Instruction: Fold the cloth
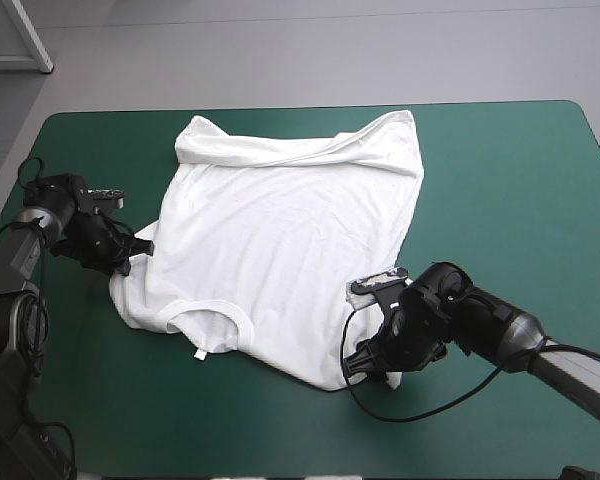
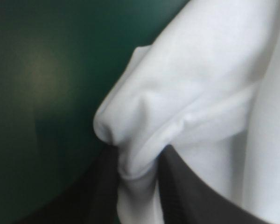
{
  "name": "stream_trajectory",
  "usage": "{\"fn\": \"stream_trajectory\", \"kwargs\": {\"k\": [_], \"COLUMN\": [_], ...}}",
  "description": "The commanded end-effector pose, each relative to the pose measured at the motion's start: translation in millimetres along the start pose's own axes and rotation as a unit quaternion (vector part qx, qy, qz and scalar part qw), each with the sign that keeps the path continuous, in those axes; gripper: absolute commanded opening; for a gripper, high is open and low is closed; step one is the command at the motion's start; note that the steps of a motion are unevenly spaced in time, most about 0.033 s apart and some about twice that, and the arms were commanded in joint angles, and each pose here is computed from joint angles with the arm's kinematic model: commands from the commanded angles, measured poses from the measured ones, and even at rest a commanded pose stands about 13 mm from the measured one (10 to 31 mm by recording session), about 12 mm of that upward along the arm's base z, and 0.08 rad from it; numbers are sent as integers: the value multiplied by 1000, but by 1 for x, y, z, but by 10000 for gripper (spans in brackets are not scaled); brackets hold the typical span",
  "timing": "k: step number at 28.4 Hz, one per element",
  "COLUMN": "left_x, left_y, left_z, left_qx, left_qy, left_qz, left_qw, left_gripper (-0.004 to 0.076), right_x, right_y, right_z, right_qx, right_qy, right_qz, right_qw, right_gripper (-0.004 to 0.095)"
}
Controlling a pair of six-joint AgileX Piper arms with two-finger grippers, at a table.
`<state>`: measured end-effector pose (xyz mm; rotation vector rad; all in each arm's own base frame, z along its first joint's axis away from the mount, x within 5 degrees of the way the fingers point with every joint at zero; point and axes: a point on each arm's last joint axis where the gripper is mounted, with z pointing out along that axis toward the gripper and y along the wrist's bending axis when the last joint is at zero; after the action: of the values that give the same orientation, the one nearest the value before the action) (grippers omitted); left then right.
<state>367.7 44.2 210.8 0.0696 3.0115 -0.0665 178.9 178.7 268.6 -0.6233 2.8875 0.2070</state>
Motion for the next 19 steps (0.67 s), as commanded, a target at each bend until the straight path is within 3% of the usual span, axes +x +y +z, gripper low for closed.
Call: {"fn": "stream_trajectory", "kwargs": {"k": [1, 6, 9, 14, 19], "left_x": [1, 5, 7, 7, 7], "left_y": [-23, -39, -41, -41, -41], "left_z": [5, 19, 20, 20, 18], "left_qx": [32, 34, 35, 34, 34], "left_qy": [-11, -19, -15, -14, -17], "left_qz": [0, 17, 20, 21, 21], "left_qw": [999, 999, 999, 999, 999], "left_gripper": [-7, -9, -9, -9, -9], "right_x": [4, 7, 3, -4, -11], "right_y": [5, 18, 19, 17, 19], "right_z": [-5, 15, 30, 57, 60], "right_qx": [-23, -39, -27, 13, 6], "right_qy": [-33, -60, -64, -39, -72], "right_qz": [-2, -12, -9, -18, -33], "right_qw": [999, 997, 998, 999, 997], "right_gripper": [642, 642, 632, 470, 134]}}
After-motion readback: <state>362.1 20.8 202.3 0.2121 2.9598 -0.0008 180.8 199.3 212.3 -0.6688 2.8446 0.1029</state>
